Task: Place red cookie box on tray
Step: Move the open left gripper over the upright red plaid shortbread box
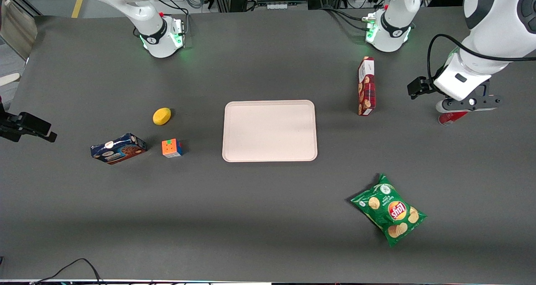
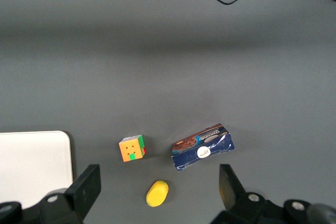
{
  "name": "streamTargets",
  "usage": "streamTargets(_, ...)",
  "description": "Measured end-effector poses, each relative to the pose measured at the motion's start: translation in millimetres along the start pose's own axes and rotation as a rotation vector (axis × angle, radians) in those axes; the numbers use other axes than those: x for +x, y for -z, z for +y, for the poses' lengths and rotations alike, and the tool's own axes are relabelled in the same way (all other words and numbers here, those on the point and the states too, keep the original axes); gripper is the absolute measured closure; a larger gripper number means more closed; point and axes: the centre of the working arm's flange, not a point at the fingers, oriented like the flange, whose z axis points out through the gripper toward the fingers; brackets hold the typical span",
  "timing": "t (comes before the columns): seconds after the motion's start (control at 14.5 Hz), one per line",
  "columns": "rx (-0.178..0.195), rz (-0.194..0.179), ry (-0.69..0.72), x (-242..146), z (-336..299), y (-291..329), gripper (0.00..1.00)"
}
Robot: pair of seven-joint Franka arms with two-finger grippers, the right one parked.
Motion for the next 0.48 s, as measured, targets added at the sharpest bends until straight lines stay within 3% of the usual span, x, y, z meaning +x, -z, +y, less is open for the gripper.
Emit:
streamTargets(0.28,0.010,-0.027,0.001,-9,-1,-25,0.00)
streamTargets(0.48,0.015,-0.001,0.003,-27,-4,-68,0.00)
